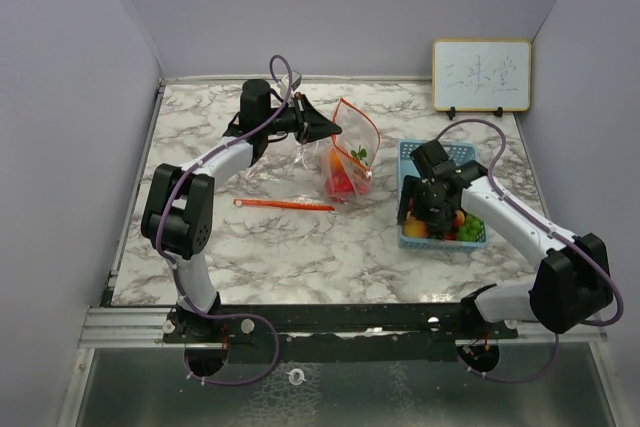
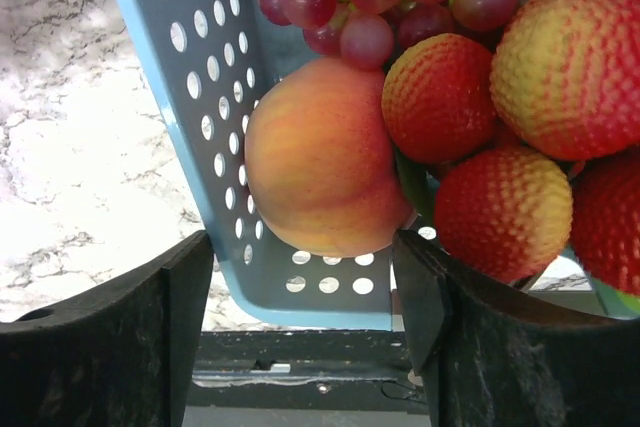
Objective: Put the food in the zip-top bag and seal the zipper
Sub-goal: Pick up the fake fruit from the bin.
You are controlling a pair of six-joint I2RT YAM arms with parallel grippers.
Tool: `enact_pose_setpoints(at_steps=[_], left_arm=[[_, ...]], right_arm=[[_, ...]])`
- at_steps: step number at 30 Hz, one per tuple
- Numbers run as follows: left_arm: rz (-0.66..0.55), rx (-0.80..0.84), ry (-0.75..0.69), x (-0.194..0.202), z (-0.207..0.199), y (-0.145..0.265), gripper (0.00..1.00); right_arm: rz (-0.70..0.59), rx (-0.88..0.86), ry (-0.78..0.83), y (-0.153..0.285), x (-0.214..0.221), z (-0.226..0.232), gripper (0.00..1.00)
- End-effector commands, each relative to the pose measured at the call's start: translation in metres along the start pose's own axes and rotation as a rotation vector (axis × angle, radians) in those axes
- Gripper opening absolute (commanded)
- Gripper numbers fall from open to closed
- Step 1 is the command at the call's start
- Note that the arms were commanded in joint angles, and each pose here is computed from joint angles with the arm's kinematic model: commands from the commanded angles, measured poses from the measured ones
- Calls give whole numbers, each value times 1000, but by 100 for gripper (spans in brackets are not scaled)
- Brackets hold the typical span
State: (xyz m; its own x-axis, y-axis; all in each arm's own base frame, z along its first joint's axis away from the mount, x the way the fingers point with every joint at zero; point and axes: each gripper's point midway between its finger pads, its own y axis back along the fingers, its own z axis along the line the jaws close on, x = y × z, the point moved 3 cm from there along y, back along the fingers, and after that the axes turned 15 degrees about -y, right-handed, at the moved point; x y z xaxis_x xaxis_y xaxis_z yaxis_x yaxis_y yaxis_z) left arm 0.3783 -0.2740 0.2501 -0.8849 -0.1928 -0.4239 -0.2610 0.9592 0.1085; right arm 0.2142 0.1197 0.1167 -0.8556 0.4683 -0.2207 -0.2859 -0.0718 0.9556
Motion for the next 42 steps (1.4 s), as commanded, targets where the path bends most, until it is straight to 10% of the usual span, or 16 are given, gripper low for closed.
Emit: enact_pose_setpoints(at_steps=[1,28,42], left_arm=[[19,30,-32,2,-7,2,0],[35,47,-29,10,-9,6,0],[29,51,-37,7,-10,6,0]], right_arm=[[-168,13,-55,11,-20,-8,68],[-116,100,-30,-44,-5,-26,77],[-356,-70,60,49,-68,20,42]])
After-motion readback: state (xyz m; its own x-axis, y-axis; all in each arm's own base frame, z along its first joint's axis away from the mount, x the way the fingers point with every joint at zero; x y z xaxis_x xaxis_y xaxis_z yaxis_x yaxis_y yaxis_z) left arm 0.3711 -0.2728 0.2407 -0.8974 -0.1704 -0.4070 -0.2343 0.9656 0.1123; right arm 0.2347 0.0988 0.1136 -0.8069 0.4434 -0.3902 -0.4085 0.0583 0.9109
